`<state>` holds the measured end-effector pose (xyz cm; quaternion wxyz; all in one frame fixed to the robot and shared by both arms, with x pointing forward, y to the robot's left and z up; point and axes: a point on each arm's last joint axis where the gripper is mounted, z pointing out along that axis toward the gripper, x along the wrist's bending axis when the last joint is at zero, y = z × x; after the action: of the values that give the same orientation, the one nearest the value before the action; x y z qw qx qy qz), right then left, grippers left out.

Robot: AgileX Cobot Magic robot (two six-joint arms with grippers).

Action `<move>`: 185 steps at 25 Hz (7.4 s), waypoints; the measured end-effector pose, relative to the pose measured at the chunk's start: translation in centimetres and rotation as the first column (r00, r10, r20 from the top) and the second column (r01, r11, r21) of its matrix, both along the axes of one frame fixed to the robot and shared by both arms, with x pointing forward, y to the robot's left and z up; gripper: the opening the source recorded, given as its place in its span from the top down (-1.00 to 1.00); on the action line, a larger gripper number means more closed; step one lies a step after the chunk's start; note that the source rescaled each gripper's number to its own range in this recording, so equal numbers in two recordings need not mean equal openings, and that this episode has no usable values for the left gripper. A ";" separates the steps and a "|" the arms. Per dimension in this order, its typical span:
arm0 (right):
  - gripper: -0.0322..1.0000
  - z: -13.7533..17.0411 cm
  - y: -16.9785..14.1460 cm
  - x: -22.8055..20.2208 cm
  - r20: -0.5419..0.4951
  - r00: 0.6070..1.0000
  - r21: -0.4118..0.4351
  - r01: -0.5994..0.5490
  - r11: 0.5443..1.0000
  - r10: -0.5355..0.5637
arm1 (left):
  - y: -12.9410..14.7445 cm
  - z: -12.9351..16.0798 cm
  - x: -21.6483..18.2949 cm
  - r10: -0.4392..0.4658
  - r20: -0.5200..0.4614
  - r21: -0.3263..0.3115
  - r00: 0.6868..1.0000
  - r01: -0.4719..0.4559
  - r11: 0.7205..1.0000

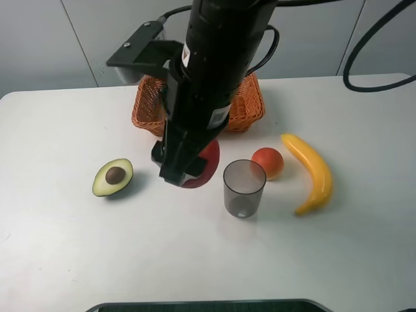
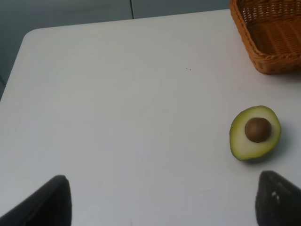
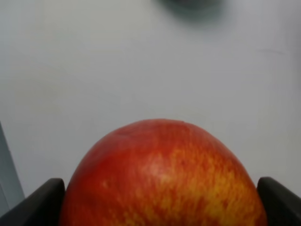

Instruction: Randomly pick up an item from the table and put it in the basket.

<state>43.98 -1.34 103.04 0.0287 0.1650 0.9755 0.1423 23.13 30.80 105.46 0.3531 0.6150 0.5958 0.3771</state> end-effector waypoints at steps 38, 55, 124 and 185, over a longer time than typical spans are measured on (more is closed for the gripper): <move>0.88 -3.6 -4.6 15.5 0.206 0.774 0.510 0.436 0.741 -0.598 | 0.0 0.0 0.0 0.000 0.000 0.000 1.000 0.000 1.000; 0.88 -9.1 -4.2 16.9 0.185 0.778 0.456 0.473 0.754 -0.600 | 0.0 0.0 0.0 0.000 0.000 0.000 1.000 0.000 1.000; -0.99 5.8 -28.1 -17.2 0.142 0.386 0.601 0.698 0.389 -0.912 | 0.0 0.0 0.0 0.001 0.000 0.002 1.000 -0.001 1.000; -0.99 2.3 -28.3 -21.0 0.195 0.354 0.681 0.623 0.386 -0.915 | 0.0 0.0 0.0 0.001 0.000 0.002 1.000 -0.001 1.000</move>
<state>23.01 -29.66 105.33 0.3286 0.5754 0.6371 0.3938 23.13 30.82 105.46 0.3524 0.6149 0.5958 0.3778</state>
